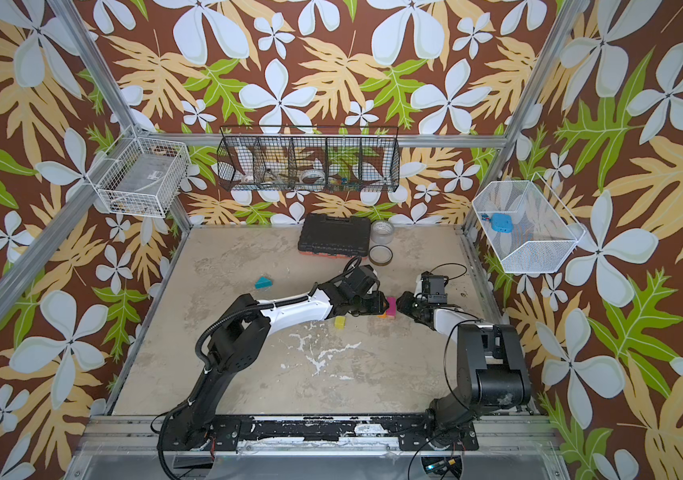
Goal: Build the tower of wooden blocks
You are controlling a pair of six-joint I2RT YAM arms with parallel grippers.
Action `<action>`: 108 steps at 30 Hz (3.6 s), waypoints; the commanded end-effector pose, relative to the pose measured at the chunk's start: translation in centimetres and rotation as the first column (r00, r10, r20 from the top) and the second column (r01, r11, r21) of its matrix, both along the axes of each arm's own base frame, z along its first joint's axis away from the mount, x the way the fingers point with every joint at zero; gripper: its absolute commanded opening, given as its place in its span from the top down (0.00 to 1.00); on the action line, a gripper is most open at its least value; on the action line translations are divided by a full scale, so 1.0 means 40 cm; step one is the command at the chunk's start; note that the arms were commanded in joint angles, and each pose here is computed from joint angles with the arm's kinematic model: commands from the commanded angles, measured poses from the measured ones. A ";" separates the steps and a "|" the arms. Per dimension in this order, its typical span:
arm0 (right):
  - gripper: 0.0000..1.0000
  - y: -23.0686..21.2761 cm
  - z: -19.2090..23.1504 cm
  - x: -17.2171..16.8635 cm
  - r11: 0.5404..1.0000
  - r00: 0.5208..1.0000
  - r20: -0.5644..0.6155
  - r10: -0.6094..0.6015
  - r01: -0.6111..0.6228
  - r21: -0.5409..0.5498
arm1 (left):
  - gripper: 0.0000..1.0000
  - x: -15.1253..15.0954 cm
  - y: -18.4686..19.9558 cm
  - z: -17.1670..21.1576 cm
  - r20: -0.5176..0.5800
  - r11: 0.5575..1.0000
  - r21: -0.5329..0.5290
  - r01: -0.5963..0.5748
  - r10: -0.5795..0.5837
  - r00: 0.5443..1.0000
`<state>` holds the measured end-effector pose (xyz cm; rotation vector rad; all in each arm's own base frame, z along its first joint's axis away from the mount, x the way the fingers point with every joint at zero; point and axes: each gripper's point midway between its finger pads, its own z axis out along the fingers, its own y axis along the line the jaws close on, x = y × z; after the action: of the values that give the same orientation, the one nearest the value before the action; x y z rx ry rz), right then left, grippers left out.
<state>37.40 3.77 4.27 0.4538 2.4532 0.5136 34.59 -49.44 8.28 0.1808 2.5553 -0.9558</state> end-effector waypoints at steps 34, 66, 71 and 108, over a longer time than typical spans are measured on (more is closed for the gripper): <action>0.57 0.023 -0.001 0.009 0.999 0.999 0.007 0.039 -0.039 -0.007 | 0.56 0.003 -0.006 -0.004 -0.008 1.000 -0.017 -0.005 0.005 1.000; 0.49 -0.013 -0.003 0.002 0.998 0.999 -0.021 -0.024 0.023 -0.066 | 0.57 0.017 0.012 -0.007 0.003 0.999 0.009 -0.047 0.047 0.999; 0.48 -0.016 -0.003 0.002 0.997 0.999 -0.025 -0.030 0.028 -0.071 | 0.55 0.014 0.020 -0.003 0.005 0.998 0.008 -0.055 0.055 0.998; 0.45 -0.028 0.051 0.002 0.995 0.998 0.023 -0.051 0.053 -0.086 | 0.60 -0.040 0.049 -0.055 0.069 0.995 0.098 -0.003 -0.004 0.998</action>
<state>37.15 2.76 6.06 0.4661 2.4346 0.3907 32.90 -47.49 6.31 0.2185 2.5377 -0.8269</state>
